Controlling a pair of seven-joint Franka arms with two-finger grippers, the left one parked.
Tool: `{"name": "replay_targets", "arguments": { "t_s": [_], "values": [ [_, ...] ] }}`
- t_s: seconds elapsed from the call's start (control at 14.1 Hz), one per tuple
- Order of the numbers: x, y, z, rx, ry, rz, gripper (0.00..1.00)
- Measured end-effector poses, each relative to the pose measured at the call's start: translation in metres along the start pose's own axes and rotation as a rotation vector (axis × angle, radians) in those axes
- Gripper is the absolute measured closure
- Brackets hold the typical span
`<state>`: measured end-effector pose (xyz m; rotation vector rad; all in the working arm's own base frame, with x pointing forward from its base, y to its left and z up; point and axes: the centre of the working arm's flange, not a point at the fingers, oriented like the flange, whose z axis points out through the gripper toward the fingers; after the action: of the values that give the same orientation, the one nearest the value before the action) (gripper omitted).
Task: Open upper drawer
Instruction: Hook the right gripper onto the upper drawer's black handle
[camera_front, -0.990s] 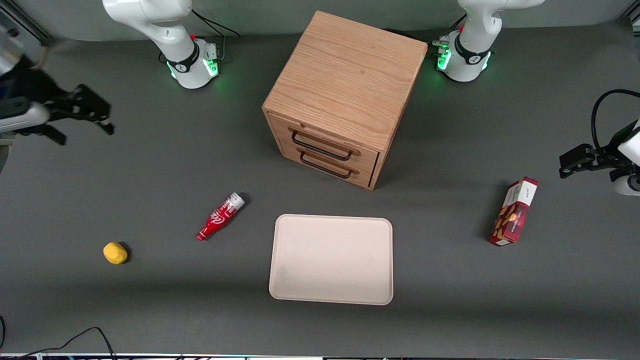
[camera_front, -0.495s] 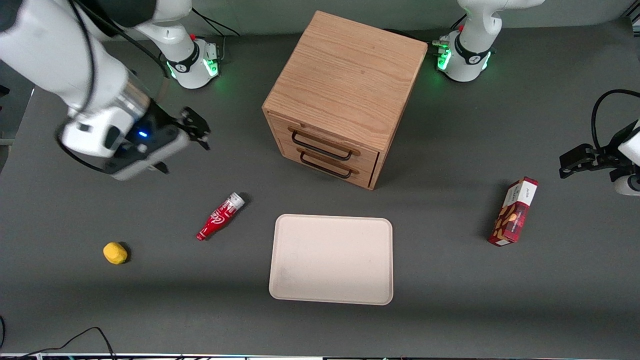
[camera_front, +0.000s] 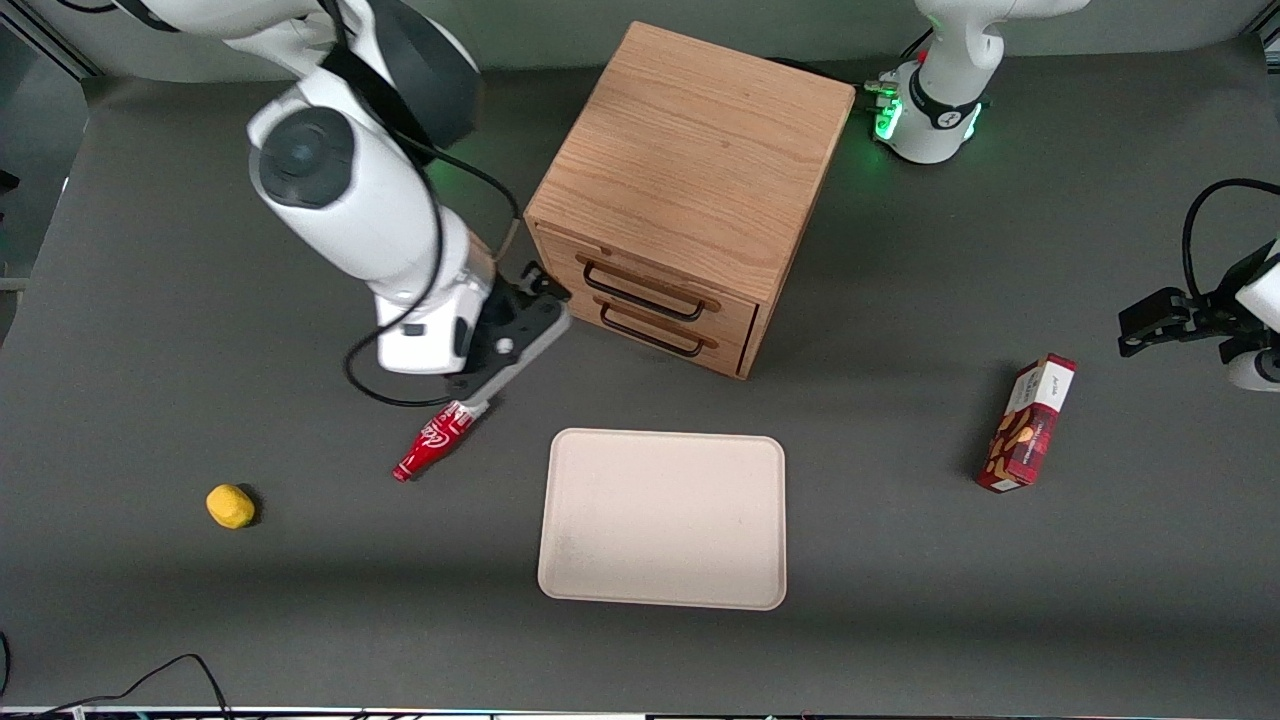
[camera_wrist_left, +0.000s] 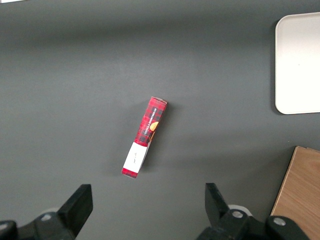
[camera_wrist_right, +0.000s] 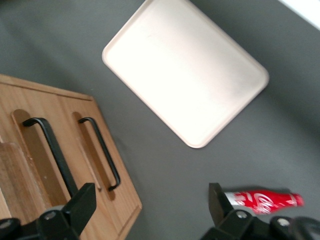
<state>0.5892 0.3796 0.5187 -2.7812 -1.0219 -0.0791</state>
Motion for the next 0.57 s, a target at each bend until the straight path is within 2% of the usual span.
{"name": "replay_targets", "arguments": {
  "t_s": [0.28, 0.57],
  "values": [
    [0.011, -0.034, 0.050, 0.050, -0.057, -0.057, 0.00],
    [0.013, -0.059, 0.070, 0.096, -0.082, -0.120, 0.00]
  ]
}}
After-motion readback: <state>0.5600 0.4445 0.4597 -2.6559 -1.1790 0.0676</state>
